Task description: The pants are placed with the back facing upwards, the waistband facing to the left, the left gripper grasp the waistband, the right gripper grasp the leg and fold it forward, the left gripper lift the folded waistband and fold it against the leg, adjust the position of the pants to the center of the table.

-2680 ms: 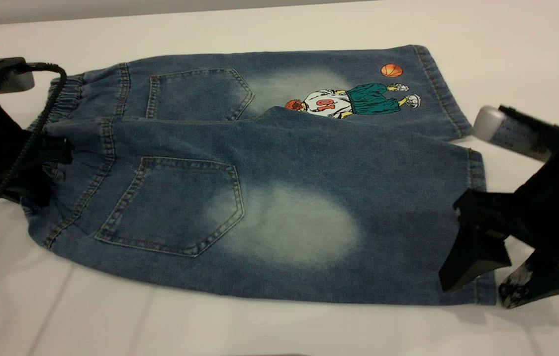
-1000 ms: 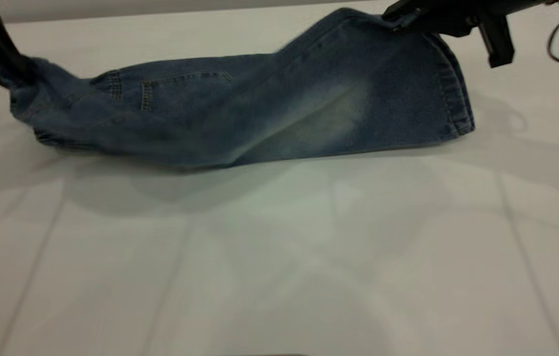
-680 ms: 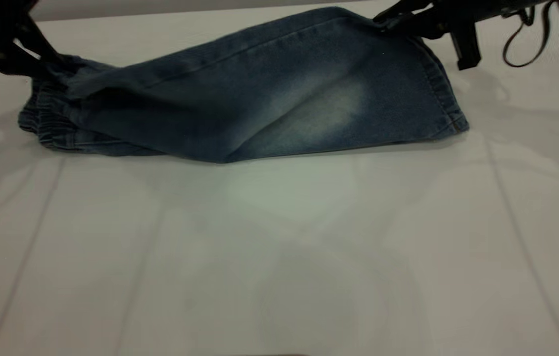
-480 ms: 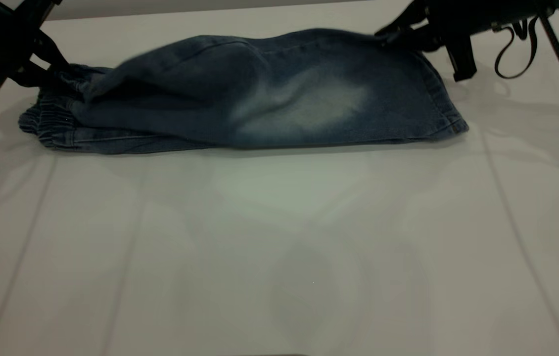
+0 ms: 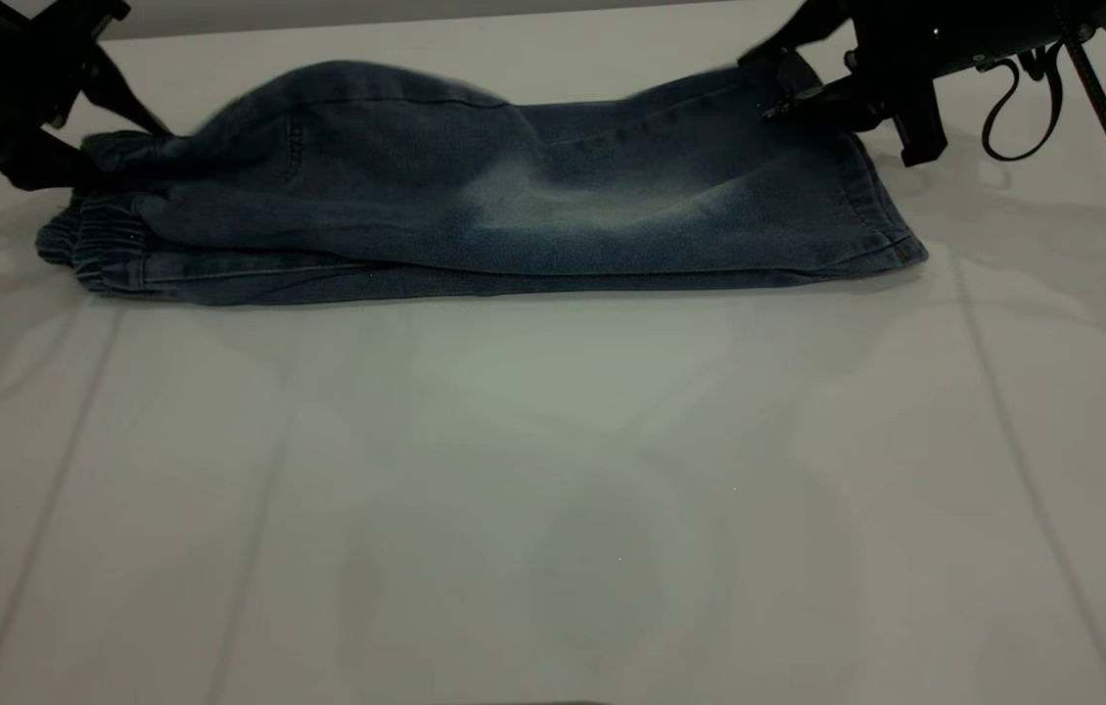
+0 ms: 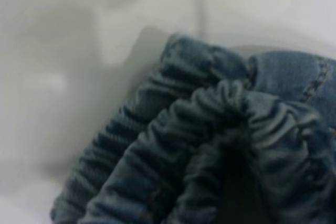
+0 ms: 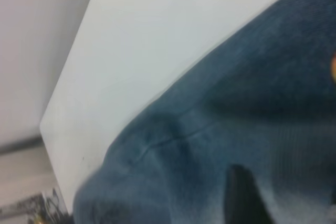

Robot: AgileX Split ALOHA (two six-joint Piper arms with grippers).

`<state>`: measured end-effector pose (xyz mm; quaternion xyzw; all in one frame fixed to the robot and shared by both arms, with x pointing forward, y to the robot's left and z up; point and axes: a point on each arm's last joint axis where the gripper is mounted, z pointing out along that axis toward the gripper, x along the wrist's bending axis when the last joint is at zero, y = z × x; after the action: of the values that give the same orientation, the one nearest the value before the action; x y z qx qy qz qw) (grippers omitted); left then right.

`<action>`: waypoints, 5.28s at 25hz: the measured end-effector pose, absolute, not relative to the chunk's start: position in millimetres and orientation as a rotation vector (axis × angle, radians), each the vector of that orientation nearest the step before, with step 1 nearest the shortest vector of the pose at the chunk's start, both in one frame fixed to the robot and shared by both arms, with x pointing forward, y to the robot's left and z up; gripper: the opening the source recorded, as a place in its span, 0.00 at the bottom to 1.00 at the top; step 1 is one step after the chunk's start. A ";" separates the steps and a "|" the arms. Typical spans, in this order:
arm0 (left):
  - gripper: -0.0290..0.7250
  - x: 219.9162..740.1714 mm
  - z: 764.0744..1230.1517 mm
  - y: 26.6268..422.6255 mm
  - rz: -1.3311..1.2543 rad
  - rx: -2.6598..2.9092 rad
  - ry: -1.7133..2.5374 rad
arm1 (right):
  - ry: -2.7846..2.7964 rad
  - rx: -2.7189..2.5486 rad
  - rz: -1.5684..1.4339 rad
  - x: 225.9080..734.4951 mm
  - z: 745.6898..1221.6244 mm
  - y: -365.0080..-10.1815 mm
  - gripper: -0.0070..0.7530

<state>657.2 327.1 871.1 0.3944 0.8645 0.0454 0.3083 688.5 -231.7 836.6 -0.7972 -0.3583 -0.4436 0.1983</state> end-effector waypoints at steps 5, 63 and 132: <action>0.81 657.5 887.0 326.1 0.206 1.253 2.149 | -1.176 -2.097 -1.345 687.9 851.5 -226.7 0.67; 0.16 649.4 944.0 293.4 0.432 1.676 1.860 | -1.740 -1.719 -1.076 691.4 829.0 -53.9 0.66; 0.81 615.9 1110.5 137.9 0.647 1.989 0.958 | -2.498 -1.828 -0.187 693.1 885.3 -90.5 0.63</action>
<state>615.9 137.9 1110.5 0.7891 0.3801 0.2567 0.4085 693.1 -90.5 885.3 -0.5893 -0.8054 -0.0602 0.0203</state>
